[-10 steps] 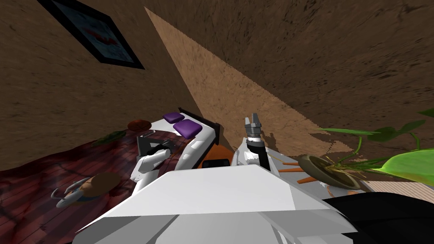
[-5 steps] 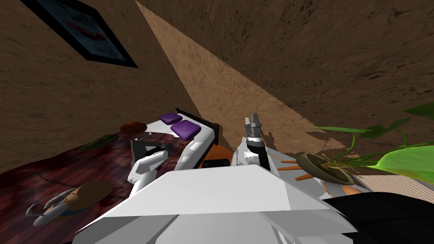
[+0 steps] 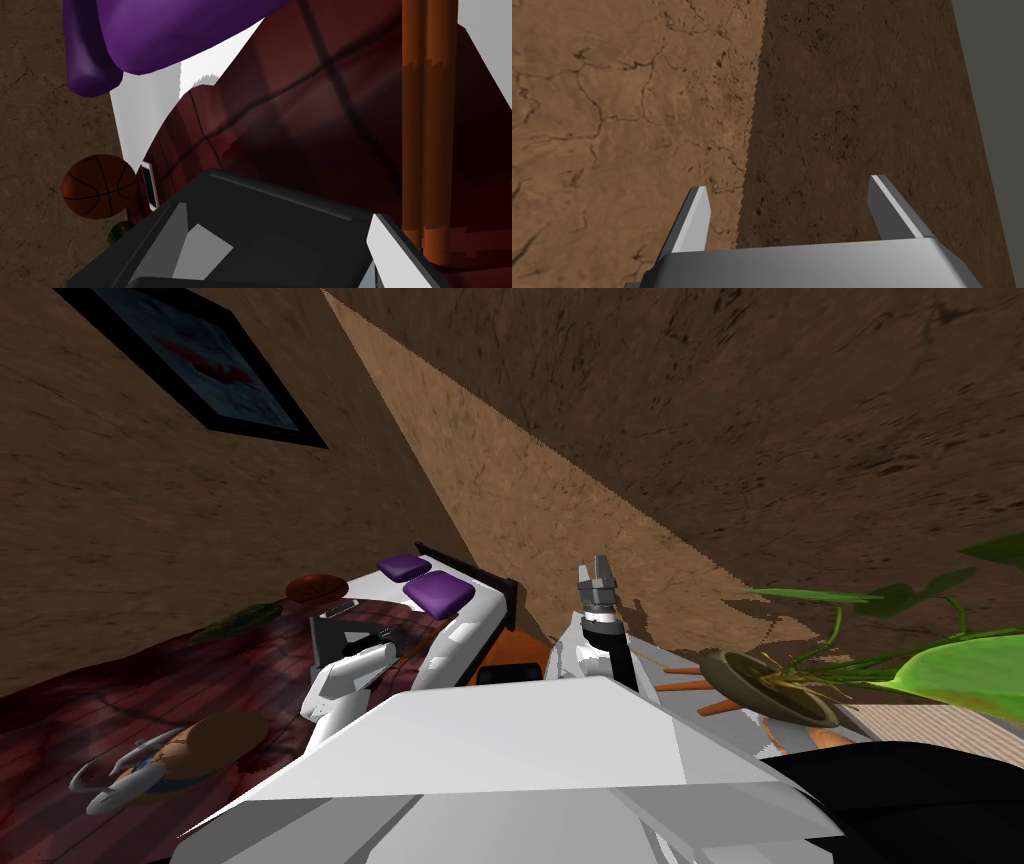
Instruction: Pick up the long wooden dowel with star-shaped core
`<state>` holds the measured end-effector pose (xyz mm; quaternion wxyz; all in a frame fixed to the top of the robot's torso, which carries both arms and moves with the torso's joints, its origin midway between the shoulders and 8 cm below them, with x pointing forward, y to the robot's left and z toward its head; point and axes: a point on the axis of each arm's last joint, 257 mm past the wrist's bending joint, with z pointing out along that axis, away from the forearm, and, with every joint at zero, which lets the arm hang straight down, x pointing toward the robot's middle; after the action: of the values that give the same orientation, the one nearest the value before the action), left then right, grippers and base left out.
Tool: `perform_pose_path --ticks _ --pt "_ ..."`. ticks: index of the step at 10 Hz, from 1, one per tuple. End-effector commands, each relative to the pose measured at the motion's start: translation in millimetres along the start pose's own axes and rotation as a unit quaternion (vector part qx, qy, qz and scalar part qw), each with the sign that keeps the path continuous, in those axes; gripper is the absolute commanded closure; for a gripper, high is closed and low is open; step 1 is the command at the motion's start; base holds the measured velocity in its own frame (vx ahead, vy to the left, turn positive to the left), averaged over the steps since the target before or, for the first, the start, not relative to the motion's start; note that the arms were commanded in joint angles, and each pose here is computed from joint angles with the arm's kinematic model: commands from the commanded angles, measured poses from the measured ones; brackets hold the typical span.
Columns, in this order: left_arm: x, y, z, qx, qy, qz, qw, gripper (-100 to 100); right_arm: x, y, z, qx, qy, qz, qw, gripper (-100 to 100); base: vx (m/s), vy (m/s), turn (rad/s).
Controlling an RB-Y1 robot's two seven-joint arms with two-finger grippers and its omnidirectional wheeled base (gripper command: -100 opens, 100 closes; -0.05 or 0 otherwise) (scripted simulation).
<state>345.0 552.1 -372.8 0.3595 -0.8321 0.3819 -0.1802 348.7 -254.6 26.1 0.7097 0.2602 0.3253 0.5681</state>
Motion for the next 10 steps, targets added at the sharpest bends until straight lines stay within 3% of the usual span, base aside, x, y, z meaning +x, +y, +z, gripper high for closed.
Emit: perform_pose_path --ticks 1,2,5,10 --pt "0.1 -0.1 0.0 0.000 0.000 0.000 1.0000 -100 0.0 0.0 0.0 0.000 0.000 0.000 1.0000 0 0.014 0.009 -0.046" --pt "0.1 -0.1 0.0 0.000 0.000 0.000 1.0000 -100 0.0 0.0 0.0 0.000 0.000 0.000 1.0000 0 0.000 0.000 0.000" --pt "-9.8 33.1 0.8 -0.048 -0.010 -0.017 0.9986 -100 0.0 0.0 -0.1 0.000 0.000 0.000 1.0000 0 0.093 -0.002 0.010" --pt "-19.7 70.4 -1.4 -0.103 -0.022 -0.037 0.9938 -100 0.0 0.0 0.0 0.000 0.000 0.000 1.0000 0 0.074 -0.001 0.005"
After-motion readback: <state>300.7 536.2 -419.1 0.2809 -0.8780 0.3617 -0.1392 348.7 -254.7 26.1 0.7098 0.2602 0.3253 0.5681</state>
